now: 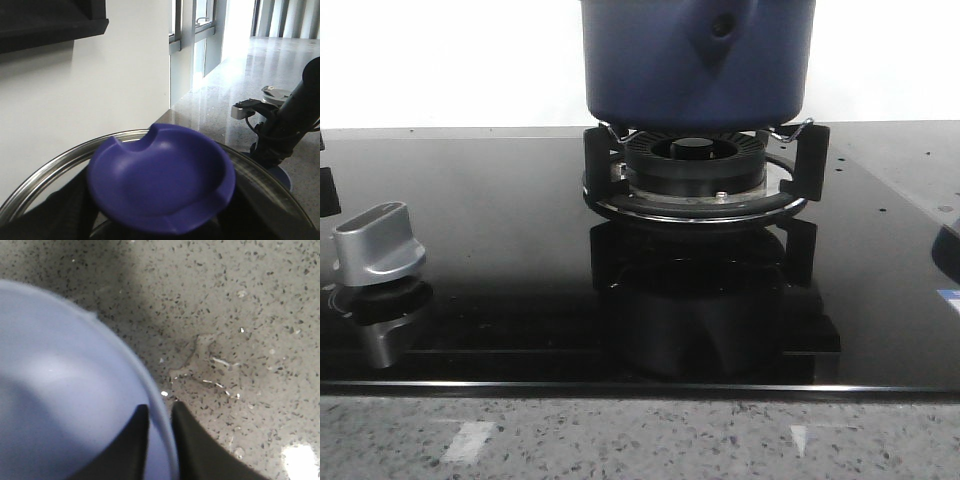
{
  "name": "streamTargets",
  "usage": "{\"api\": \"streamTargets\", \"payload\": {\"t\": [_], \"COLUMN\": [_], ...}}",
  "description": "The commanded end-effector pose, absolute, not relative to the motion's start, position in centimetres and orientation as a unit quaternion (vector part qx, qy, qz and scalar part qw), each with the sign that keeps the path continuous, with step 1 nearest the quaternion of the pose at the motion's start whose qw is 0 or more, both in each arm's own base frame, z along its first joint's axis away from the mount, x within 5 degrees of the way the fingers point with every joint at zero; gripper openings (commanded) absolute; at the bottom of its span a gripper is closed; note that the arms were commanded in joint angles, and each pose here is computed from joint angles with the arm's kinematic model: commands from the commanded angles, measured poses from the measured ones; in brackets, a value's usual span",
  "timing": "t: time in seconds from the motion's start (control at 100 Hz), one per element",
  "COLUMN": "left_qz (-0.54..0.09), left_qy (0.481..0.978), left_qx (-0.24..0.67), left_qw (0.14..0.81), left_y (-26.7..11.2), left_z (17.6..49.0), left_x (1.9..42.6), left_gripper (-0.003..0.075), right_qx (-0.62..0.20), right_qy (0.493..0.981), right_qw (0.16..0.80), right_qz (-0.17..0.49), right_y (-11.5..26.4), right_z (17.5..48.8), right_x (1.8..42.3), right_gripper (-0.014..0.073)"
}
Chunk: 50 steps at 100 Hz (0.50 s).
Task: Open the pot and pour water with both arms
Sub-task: 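Lower the bowl onto the counter and open the right gripper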
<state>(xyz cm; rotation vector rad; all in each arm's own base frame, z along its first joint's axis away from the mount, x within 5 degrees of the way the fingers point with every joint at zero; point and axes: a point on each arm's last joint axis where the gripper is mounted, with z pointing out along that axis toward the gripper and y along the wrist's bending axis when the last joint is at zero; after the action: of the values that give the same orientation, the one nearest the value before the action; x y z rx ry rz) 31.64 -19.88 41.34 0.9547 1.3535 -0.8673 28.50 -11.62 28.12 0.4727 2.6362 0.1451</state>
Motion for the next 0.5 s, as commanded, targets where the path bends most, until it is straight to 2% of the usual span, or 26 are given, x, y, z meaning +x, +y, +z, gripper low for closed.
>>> {"api": "streamTargets", "payload": {"t": [0.0,0.06,0.13,0.36,0.49], "left_qz": [-0.401,-0.401,-0.401,-0.403,-0.417], "left_qy": [0.542,0.542,0.542,0.546,0.548], "left_qx": [0.391,0.391,0.391,0.391,0.399], "left_qw": [0.627,0.627,0.627,0.622,0.606], "left_y": [-19.6,-19.6,-19.6,-19.8,-20.2], "left_z": [44.8,44.8,44.8,44.3,43.3], "left_x": [30.1,30.1,30.1,30.4,31.0], "left_gripper": [0.0355,0.0355,0.0355,0.0355,0.0355], "right_qx": [0.174,0.174,0.17,0.15,0.145], "right_qy": [0.946,0.946,0.945,0.927,0.918], "right_qw": [0.27,0.269,0.276,0.342,0.366], "right_qz": [0.044,0.044,0.043,0.032,0.038], "right_y": [-11.8,-11.7,-11.6,-10.8,-10.0], "right_z": [29.9,30.0,30.9,36.9,38.8], "right_x": [28.5,28.4,28.3,27.1,25.9], "right_gripper": [0.0243,0.031,0.0344,0.0345,0.0345]}}
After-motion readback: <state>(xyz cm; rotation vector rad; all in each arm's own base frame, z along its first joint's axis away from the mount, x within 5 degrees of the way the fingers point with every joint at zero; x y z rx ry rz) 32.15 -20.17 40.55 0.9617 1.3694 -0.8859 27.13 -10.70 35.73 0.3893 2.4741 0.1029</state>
